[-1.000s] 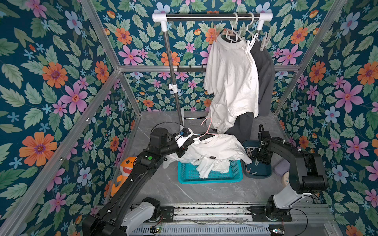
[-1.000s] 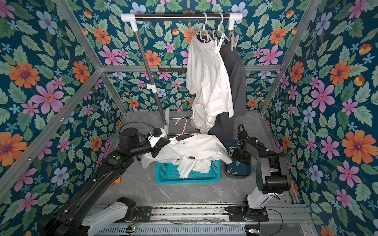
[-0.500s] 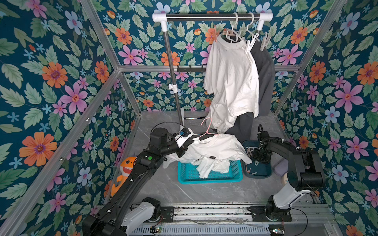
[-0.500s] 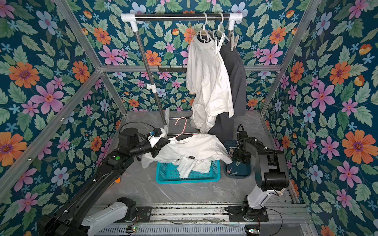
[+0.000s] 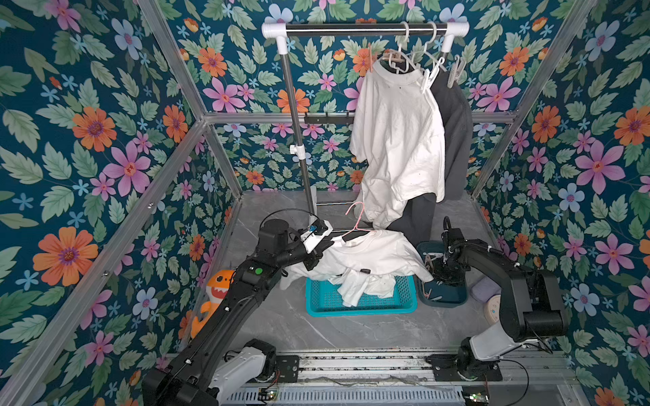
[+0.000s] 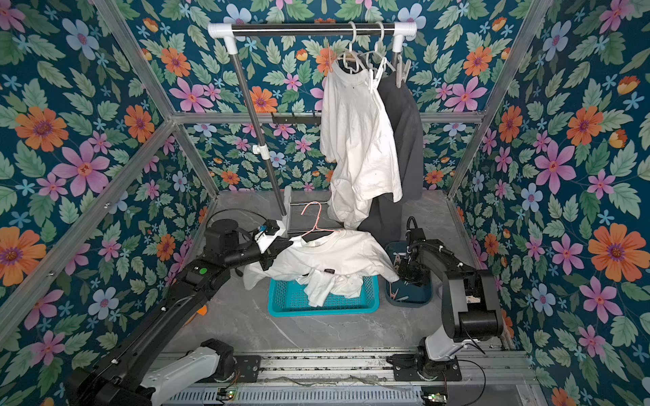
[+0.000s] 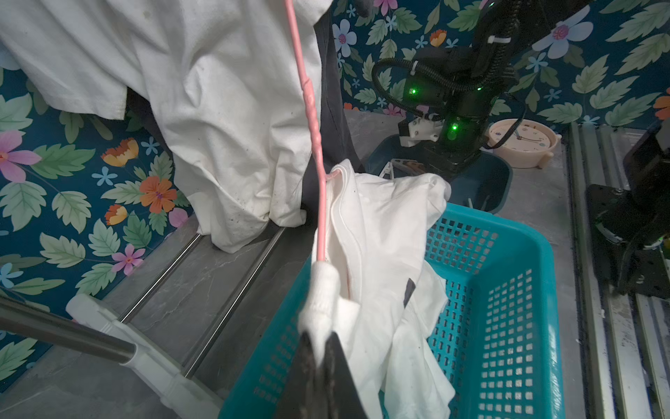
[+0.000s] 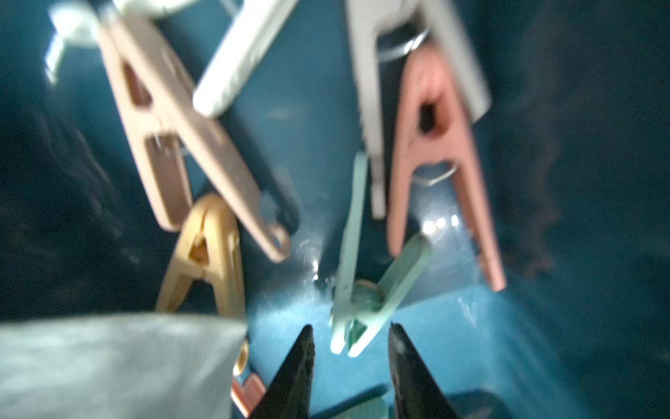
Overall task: Use clothespins to secure the t-shirt on both sides of the hanger
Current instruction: Pick up the clothespin from the storage box.
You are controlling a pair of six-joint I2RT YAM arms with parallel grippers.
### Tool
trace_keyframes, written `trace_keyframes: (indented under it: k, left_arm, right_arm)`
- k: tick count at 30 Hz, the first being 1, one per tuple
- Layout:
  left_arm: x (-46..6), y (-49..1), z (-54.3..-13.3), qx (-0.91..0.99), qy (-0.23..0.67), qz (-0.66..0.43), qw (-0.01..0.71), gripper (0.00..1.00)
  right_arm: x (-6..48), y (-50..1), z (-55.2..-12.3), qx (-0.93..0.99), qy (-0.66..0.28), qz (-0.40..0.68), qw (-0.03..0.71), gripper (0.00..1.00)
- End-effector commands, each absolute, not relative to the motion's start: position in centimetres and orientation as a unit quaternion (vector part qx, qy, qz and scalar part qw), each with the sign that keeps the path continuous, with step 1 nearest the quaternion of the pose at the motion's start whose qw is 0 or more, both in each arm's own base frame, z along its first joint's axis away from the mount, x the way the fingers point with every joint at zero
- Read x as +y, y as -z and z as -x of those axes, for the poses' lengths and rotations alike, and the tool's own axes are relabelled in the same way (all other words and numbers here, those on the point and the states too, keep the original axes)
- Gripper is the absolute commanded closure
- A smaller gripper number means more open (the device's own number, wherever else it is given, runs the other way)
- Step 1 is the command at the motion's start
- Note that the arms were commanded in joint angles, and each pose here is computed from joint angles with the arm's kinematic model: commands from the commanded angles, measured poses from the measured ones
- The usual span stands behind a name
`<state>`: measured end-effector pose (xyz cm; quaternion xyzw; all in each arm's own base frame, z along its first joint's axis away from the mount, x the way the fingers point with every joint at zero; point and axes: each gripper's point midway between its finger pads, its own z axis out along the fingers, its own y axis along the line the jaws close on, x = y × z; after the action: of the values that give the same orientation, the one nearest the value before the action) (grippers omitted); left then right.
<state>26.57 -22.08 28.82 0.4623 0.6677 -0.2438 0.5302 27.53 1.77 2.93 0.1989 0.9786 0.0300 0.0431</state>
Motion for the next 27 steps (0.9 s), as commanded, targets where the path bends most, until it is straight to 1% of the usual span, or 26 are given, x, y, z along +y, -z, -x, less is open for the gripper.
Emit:
trace_keyframes:
  k: [1,2,3,5,8,15,17,18,27]
  left_arm:
    - [-22.3,-30.0,-26.6,0.651,0.244,-0.464,0.548,1.0]
    - [-22.3,-30.0,-26.7,0.651,0.244,-0.465,0.548,1.0]
    - [-22.3,-30.0,-26.6,0.651,0.244,-0.465,0.548,1.0]
    - [-22.3,-29.9,-26.6,0.652,0.244,-0.466,0.546,1.0]
    - [-22.2,-29.9,-26.6,0.651,0.243,-0.466,0.547,1.0]
    - [-22.3,-29.9,-26.5,0.652,0.247,-0.465,0.546,1.0]
    - [-22.3,-30.0,-26.4,0.651,0.248,-0.465,0.547,1.0]
    - [-22.3,-29.9,-26.4,0.651,0.247,-0.465,0.547,1.0]
    - [-22.3,-29.8,-26.5,0.652,0.248,-0.464,0.546,1.0]
  right_arm:
    - [1.2,-2.7,-26.1,0.976,-0.008,-0.216,0.025,0.56]
    - [0.9,-2.7,-26.2,0.975,-0.001,-0.22,0.033,0.49]
    - [0.7,-2.9,-26.3,0.974,0.004,-0.224,0.04,0.44]
    - [0.4,-3.1,-26.7,0.971,-0.002,-0.233,0.05,0.4]
    - [-0.2,-3.4,-27.4,0.968,-0.002,-0.247,0.055,0.38]
    - [-0.3,-2.8,-29.5,0.962,-0.009,-0.267,0.062,0.38]
    - [-0.4,-2.7,-30.0,0.961,-0.006,-0.27,0.063,0.41]
    - [-0.4,-1.9,-30.0,0.961,-0.002,-0.271,0.053,0.42]
    - [-0.5,-1.6,-31.2,0.958,-0.002,-0.279,0.061,0.45]
